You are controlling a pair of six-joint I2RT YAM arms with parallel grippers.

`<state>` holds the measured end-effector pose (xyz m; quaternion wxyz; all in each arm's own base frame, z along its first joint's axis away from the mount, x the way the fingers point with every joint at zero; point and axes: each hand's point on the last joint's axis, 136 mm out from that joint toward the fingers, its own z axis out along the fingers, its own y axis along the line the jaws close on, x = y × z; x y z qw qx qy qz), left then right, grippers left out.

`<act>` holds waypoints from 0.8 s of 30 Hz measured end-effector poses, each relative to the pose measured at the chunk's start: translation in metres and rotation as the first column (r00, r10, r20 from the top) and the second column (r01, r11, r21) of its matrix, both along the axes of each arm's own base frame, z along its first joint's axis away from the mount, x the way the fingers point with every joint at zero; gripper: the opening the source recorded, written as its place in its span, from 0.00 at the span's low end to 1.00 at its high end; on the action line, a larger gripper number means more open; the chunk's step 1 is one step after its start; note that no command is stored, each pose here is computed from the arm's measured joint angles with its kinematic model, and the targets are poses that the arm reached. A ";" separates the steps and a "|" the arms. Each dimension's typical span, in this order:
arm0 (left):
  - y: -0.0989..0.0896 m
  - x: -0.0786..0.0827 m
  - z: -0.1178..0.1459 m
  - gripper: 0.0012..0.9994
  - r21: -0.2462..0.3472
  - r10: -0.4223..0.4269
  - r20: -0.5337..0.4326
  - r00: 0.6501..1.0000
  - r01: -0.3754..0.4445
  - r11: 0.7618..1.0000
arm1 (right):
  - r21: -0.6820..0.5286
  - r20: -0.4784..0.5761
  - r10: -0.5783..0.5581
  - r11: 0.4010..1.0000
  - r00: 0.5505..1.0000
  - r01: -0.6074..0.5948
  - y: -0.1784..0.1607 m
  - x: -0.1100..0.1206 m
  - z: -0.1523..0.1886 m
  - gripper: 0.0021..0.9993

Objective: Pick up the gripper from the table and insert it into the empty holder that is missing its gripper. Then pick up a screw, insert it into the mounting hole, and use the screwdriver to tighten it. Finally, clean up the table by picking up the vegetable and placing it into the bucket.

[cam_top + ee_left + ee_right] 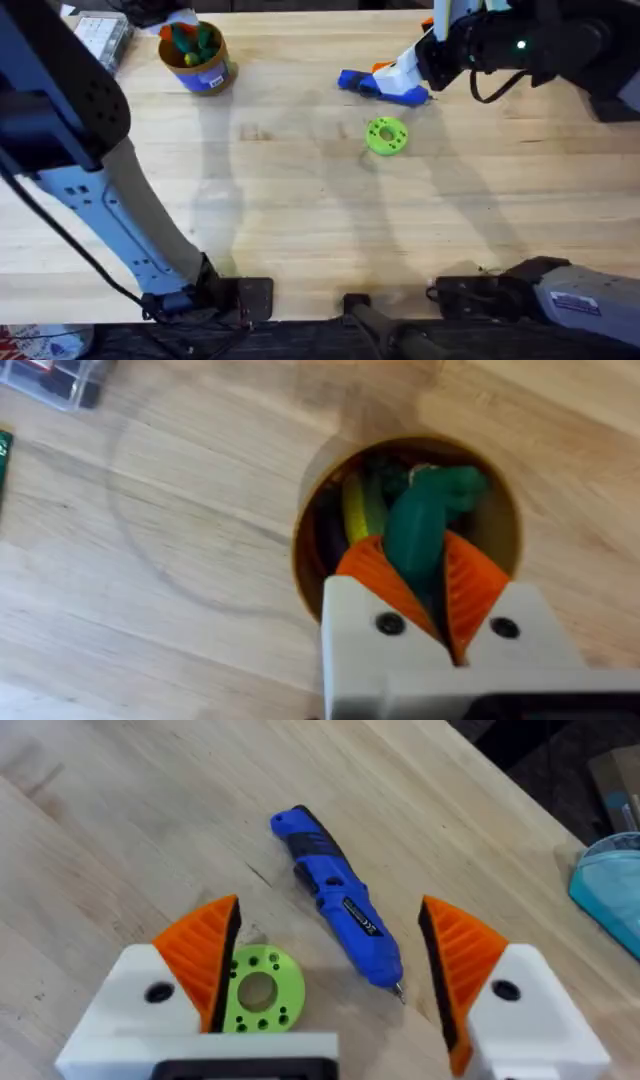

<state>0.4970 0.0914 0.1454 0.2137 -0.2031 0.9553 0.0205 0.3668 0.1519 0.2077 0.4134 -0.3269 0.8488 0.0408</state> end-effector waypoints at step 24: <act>-0.023 -0.081 0.120 0.99 0.039 -0.087 0.081 0.993 0.084 0.996 | 0.046 0.127 -0.004 0.999 0.992 -0.002 -0.005 -0.013 0.049 0.99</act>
